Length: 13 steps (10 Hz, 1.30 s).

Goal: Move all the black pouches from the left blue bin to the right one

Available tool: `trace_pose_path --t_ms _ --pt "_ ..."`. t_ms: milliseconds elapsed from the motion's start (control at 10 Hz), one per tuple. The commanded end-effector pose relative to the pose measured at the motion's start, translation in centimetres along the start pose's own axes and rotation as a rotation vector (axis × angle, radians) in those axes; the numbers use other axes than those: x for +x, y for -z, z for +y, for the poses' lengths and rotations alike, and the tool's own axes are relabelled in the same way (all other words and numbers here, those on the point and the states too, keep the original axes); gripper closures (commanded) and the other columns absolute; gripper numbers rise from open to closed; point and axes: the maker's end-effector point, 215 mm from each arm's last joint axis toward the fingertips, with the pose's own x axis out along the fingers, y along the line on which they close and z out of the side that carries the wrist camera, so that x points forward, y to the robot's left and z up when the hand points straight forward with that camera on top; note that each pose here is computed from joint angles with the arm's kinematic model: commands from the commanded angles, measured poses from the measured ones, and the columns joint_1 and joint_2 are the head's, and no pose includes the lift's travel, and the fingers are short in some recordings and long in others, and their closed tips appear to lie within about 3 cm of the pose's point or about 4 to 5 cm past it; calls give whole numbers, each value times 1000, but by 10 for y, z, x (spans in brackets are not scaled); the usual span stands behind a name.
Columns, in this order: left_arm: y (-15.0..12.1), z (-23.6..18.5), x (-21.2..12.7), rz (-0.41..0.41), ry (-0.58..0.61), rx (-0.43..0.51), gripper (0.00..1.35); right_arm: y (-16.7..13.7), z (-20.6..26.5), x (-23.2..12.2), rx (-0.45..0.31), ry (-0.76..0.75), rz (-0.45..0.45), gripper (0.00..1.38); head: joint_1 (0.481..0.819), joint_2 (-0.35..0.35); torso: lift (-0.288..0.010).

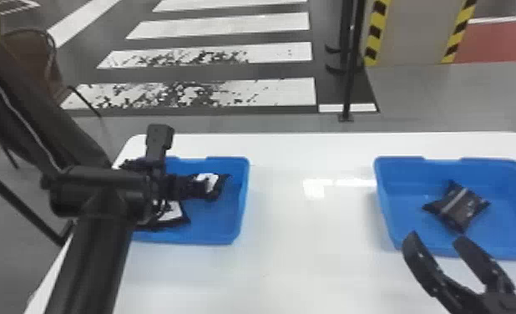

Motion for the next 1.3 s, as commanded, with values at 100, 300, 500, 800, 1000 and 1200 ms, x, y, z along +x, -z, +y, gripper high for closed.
trace_pose_path --t_ms 100,300,500,800,1000,1200 --pt "-19 -20 -23 -78 33 19 1197 -1 1 -1 2 -1 0 216 695 142 -140" --pt "-27 -52 -49 -148 108 24 1197 -4 4 -1 4 -13 -5 216 695 123 -140" --pt "-31 -105 -89 -245 217 53 1197 -11 12 3 3 -38 -16 216 695 99 -140" --pt "-23 -198 -118 -298 410 93 1197 -24 23 14 11 -80 -43 216 695 7 -140" --pt "-17 -251 -142 -322 529 109 1197 -31 38 26 29 -123 -64 216 695 -46 -140" --pt "-10 -295 -157 -320 631 117 1197 -32 51 42 51 -161 -77 216 695 -93 -140"
